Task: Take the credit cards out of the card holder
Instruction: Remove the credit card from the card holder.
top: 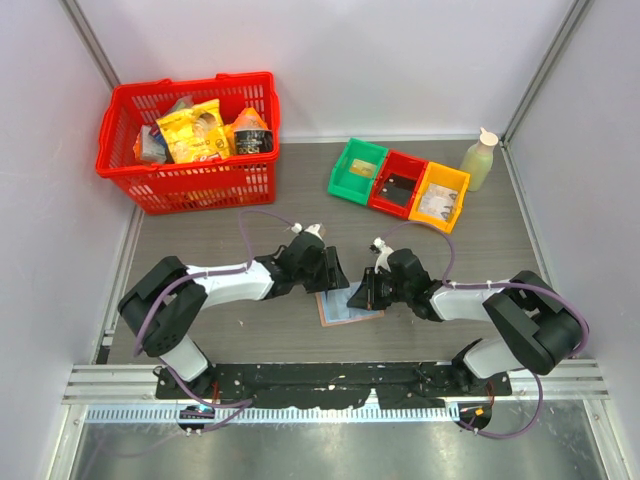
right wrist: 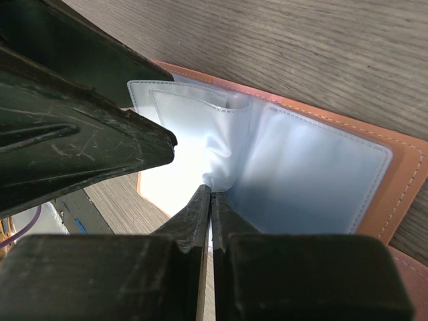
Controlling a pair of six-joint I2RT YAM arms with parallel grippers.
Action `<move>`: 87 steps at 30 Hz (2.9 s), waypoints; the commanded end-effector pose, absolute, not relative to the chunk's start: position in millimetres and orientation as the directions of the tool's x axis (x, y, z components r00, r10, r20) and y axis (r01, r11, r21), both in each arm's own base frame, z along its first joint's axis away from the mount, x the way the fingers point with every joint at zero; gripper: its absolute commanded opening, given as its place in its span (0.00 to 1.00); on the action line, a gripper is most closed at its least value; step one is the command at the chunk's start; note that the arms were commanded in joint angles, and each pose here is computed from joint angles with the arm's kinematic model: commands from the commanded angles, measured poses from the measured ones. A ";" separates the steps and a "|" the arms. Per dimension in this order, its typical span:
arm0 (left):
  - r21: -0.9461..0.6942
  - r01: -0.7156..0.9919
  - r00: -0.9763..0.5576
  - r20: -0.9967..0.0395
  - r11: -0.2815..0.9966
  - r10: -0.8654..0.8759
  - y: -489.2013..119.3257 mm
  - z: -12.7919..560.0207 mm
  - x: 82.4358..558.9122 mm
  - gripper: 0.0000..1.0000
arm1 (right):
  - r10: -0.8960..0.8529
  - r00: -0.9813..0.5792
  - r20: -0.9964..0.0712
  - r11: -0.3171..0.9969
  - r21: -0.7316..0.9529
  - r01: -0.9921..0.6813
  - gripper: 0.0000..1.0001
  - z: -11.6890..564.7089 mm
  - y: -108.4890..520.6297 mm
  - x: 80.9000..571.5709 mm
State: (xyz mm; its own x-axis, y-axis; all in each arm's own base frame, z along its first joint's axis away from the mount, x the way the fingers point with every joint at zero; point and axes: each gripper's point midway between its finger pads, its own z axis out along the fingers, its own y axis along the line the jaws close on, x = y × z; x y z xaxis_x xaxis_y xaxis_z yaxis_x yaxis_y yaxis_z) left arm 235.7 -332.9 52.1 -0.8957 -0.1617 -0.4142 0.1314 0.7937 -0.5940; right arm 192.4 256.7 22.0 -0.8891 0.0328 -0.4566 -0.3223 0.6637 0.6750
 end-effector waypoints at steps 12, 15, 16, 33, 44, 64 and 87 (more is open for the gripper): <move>-0.724 0.104 -0.906 -0.351 0.682 -0.235 -352.3 72.4 222.3 0.46 | 0.030 -0.880 -0.473 0.643 0.683 -0.345 0.16 30.4 257.9 190.8; -0.721 0.094 -0.903 -0.352 0.687 -0.246 -351.5 71.3 224.5 0.43 | 0.031 -0.871 -0.491 0.642 0.677 -0.359 0.24 36.5 257.3 191.5; -0.719 0.089 -0.902 -0.352 0.689 -0.251 -350.9 70.6 225.0 0.41 | 0.037 -0.861 -0.508 0.637 0.675 -0.371 0.29 42.7 257.2 193.2; -0.785 0.109 -0.915 -0.319 0.610 -0.247 -375.2 94.8 222.3 0.41 | 0.144 -0.707 -0.692 0.832 0.472 -0.292 0.62 85.3 193.5 213.6; -0.787 0.093 -0.935 -0.279 0.611 -0.217 -413.2 72.7 224.1 0.43 | 0.277 -0.540 -0.794 0.856 0.460 -0.237 0.63 133.8 159.8 218.7; -0.681 0.075 -0.779 -0.496 0.728 -0.384 -319.4 124.8 267.3 0.42 | 0.245 -0.725 -0.643 0.561 0.704 -0.435 0.41 130.8 243.3 194.8; -0.640 0.084 -0.897 -0.383 0.764 -0.222 -318.2 64.0 199.7 0.24 | 0.312 -0.891 -0.328 0.595 0.799 -0.086 0.26 20.4 229.0 200.7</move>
